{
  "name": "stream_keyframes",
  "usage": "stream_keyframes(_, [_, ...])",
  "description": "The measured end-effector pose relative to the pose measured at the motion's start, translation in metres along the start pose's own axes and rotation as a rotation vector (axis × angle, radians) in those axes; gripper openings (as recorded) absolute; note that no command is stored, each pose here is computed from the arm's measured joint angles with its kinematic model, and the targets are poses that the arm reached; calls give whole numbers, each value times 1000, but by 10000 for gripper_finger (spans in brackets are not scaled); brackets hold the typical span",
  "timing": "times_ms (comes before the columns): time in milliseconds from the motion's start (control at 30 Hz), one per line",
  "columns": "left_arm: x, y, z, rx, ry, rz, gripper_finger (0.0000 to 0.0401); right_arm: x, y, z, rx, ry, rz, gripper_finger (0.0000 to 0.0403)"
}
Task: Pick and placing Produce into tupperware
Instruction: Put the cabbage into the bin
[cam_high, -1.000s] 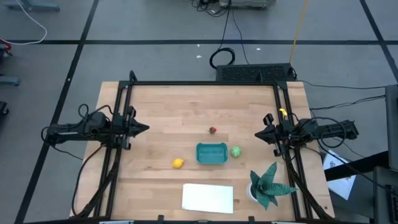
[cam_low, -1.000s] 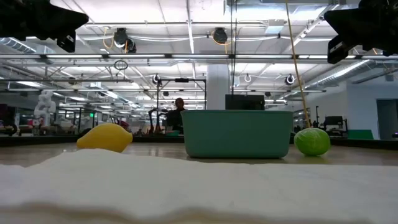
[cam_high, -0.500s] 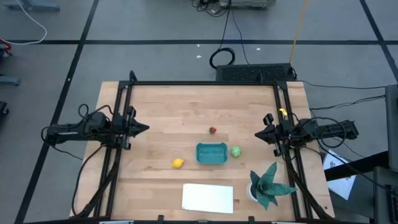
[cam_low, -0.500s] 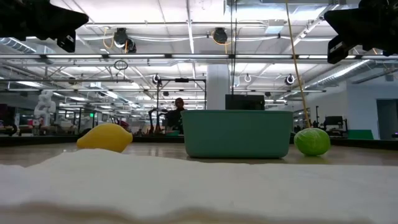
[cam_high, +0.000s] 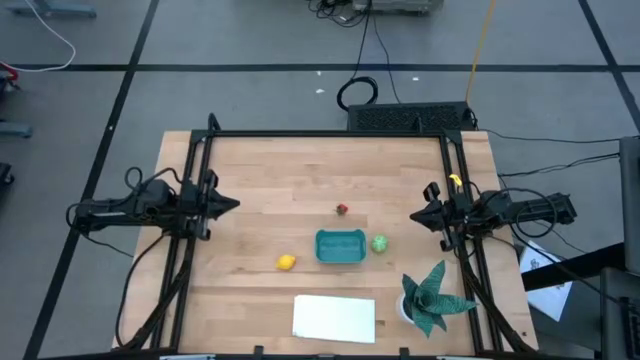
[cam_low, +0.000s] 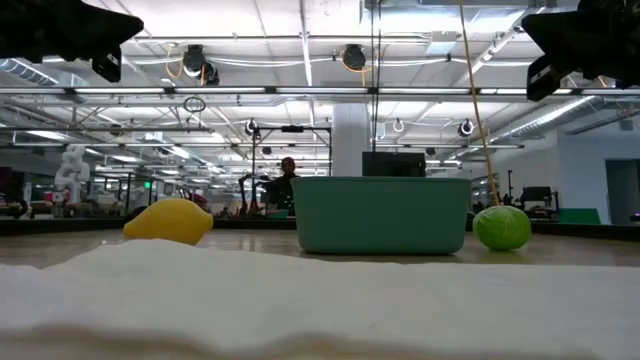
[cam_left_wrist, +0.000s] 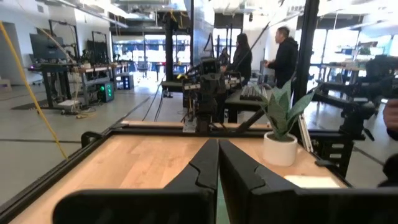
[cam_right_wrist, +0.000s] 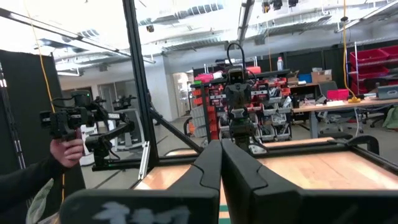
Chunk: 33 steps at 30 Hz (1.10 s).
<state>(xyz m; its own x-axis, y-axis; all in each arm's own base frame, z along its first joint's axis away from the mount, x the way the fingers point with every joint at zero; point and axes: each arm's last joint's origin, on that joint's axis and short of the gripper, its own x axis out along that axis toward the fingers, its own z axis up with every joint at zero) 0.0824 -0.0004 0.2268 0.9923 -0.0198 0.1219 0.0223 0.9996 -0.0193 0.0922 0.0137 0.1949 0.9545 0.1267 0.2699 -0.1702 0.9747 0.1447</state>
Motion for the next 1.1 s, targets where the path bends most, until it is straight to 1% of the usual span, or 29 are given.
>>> stream_keyframes(233, [0, 0, 7, -32, -71, -6, 17, 0, 0, 1, 0, -9, -2, 0])
stream_keyframes(400, [0, 0, 8, -50, -79, -7, 17, 0, 0, 1, 0, -7, -2, 0])
stream_keyframes(567, [0, 0, 9, -105, -94, -10, 17, 0, 0, 1, 0, -8, -2, 0])
stream_keyframes(667, [0, 0, 9, -112, -89, -10, 17, 0, 0, 1, 0, -8, -2, 0])
stream_keyframes(800, [2, 0, 4, -113, -34, 8, 17, 0, 0, 1, -20, -8, -2, 0])
stream_keyframes(933, [6, 1, -9, -83, 95, 30, 4, 0, 0, 1, -48, -8, -2, 0])
stream_keyframes(1033, [9, 1, -11, -51, 127, 31, 3, 0, 0, 1, -78, -7, -3, 0])
stream_keyframes(1100, [11, 1, -11, -42, 126, 30, 2, 0, 0, 0, -95, -1, -3, 0])
